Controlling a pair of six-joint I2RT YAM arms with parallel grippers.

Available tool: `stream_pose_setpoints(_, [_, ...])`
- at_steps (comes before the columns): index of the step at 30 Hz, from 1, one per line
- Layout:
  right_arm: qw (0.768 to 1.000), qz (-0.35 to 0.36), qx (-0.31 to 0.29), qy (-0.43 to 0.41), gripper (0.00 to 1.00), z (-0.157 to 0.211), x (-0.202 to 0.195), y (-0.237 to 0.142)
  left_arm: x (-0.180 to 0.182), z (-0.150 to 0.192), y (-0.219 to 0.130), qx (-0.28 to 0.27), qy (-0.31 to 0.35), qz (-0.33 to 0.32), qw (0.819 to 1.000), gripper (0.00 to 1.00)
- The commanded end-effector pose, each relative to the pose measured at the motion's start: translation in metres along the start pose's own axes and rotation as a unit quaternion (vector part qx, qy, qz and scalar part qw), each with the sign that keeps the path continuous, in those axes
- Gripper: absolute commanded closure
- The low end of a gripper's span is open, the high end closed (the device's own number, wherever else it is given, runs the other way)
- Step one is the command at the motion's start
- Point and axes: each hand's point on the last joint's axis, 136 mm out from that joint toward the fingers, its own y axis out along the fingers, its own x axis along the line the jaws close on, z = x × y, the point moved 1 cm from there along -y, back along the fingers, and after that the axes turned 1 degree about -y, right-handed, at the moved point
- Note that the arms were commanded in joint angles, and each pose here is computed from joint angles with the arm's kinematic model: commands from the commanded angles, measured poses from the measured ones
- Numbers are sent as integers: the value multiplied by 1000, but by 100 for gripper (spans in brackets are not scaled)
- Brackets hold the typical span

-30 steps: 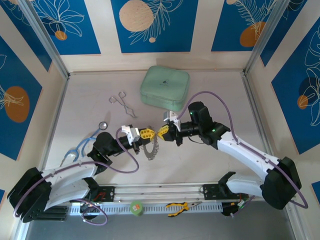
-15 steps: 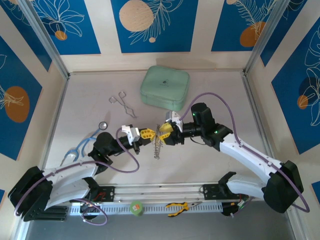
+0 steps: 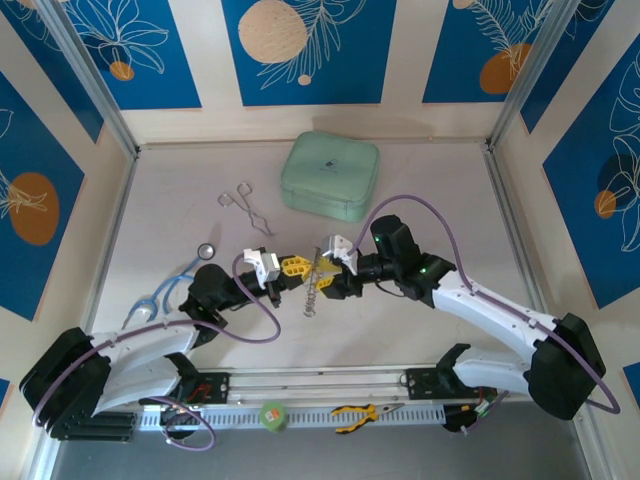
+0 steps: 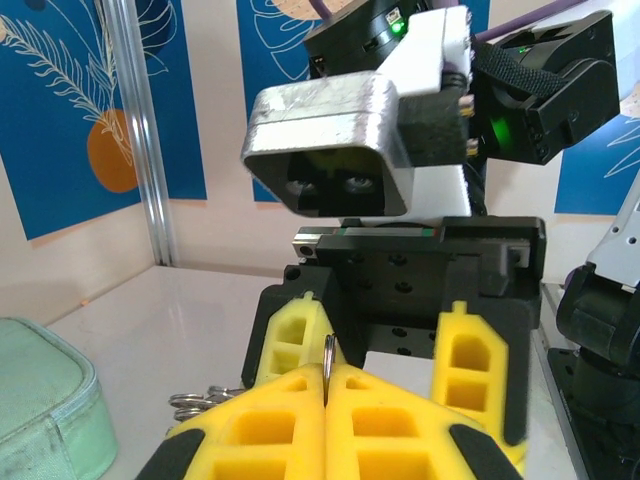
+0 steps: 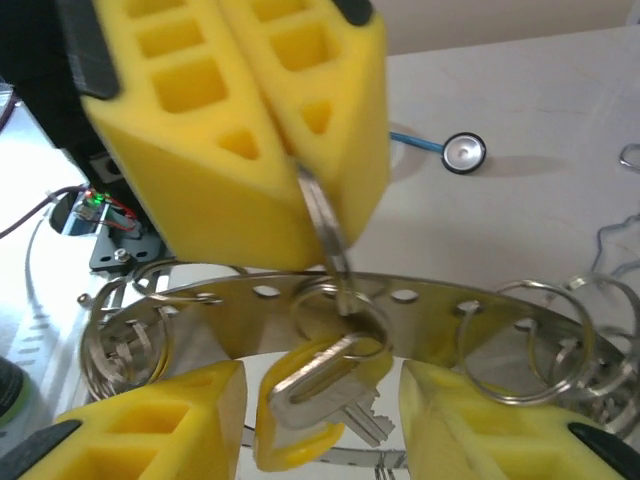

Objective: Put the keys on the keyring

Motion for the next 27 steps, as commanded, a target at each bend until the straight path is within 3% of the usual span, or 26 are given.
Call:
stream_pose_setpoints(1, [1000, 22, -4, -12, 62, -5, -8, 2, -5, -22, 0, -41, 12, 11, 999, 100])
stream_pose_setpoints(5, [999, 32, -8, -17, 81, -9, -8, -2, -3, -20, 0, -37, 13, 6, 999, 100])
stream_pose_setpoints(10, [999, 43, -6, -31, 93, -16, -6, -14, 1, -9, 1, 2, 27, -7, 1000, 100])
stream_pose_setpoints(24, [996, 65, 15, -63, 100, -34, -4, -25, 6, 10, -5, 75, 46, -27, 996, 99])
stream_pose_setpoints(27, [995, 74, 26, -67, 100, -31, -6, -23, 9, 11, -8, 75, 40, -38, 996, 64])
